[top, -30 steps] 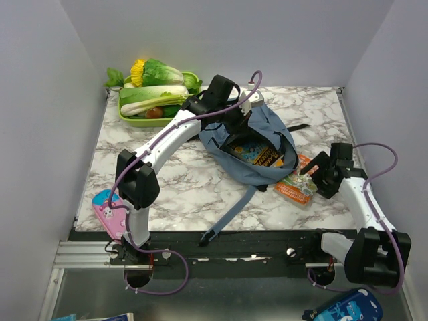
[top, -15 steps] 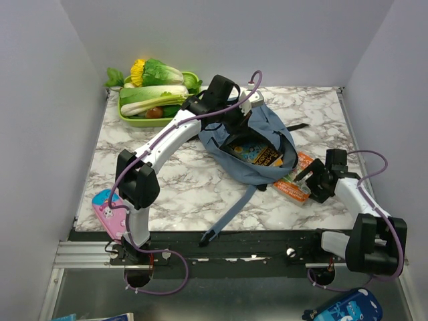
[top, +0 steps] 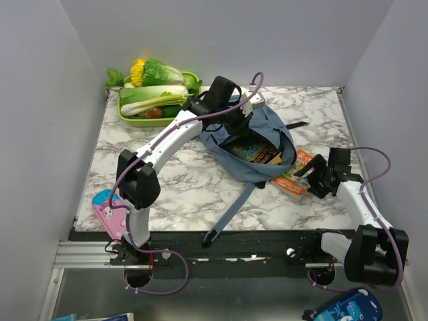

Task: Pack the student bag
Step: Pick up the book from the center of the board.

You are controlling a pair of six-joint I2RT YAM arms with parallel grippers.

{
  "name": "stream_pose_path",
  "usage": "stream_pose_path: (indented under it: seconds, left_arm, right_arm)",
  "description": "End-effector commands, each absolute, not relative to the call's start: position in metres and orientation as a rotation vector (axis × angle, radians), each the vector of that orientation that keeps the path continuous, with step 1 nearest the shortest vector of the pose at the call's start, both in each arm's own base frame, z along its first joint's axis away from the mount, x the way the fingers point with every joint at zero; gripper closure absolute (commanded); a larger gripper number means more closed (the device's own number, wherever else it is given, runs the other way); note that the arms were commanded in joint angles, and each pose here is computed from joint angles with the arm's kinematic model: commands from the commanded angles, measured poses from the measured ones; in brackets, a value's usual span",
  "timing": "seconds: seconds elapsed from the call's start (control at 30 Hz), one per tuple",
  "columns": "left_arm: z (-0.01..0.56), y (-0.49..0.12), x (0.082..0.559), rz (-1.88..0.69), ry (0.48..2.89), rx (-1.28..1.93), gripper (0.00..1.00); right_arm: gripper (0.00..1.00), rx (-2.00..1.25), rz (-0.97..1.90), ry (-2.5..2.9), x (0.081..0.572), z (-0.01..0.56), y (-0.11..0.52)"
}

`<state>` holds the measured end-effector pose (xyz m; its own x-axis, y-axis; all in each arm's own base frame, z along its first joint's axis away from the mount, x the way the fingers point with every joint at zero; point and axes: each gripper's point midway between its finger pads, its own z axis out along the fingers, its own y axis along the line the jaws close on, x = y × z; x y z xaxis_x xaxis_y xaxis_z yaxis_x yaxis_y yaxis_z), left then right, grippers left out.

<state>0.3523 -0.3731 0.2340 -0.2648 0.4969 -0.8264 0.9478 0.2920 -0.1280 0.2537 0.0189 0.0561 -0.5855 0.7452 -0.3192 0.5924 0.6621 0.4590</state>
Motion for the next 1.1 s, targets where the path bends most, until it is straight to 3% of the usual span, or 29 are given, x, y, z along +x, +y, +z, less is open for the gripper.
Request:
stream_pose_path:
  seconds: [0.0, 0.23, 0.5, 0.67, 1.07]
  left_arm:
    - [0.248, -0.384, 0.344, -0.892, 1.822, 1.318, 1.0]
    - [0.244, -0.386, 0.342, -0.901, 1.829, 1.323, 1.0]
    - [0.245, -0.387, 0.342, -0.903, 1.825, 1.327, 1.0]
    - [0.245, -0.388, 0.339, -0.91, 1.824, 1.331, 1.0]
    - [0.24, -0.384, 0.334, -0.912, 1.839, 1.349, 1.0]
  right_arm:
    - [0.13, 0.931, 0.555, 2.306, 0.275, 0.094, 0.034]
    - [0.14, 0.863, 0.597, 2.208, 0.284, 0.128, 0.038]
    - [0.14, 0.922, 0.594, 2.305, 0.267, 0.07, 0.045]
    - [0.19, 0.879, 0.603, 2.238, 0.276, 0.07, 0.046]
    - [0.55, 0.889, 0.561, 2.254, 0.285, 0.052, 0.051]
